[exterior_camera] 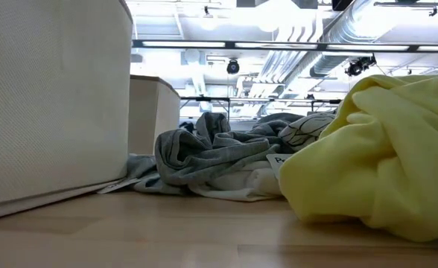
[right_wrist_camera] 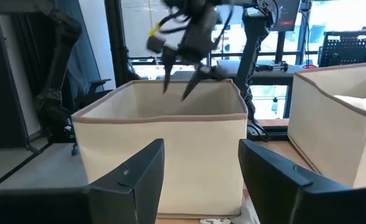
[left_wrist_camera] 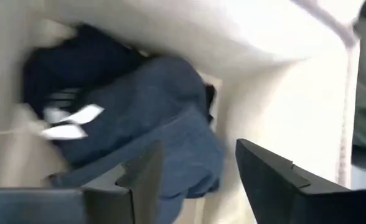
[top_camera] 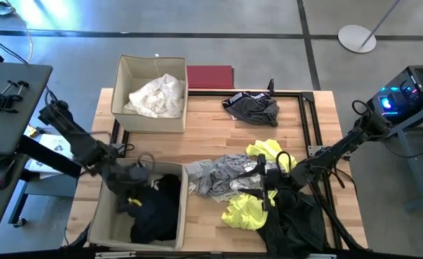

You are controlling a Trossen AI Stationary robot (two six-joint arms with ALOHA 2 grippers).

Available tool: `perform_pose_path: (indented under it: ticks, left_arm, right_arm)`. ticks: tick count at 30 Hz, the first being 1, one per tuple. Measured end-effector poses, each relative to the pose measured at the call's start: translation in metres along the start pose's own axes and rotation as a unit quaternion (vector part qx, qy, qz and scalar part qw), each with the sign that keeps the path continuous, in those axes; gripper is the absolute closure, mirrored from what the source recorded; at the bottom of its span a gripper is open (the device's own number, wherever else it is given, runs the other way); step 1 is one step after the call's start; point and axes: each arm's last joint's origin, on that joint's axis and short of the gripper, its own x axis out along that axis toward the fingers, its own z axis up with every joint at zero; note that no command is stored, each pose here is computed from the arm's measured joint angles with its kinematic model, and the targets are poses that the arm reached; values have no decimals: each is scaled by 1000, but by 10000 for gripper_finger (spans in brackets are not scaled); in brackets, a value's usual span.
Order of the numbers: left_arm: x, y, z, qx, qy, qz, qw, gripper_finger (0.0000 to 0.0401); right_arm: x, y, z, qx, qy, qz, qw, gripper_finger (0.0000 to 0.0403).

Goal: Sort clothes
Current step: Put the blue shorts into the bottom laundry organizer

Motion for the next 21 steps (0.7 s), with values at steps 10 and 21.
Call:
perform_pose_path:
  ticks: [10, 21]
  left_arm:
    - [117, 14, -22, -13, 131, 9, 991, 305]
    - [67, -20, -6, -32, 98, -52, 993, 331]
  right_arm:
    - [0, 0, 0, 2, 0, -1, 1000, 208]
    - [1, -5, -15, -25, 71, -11, 997, 208]
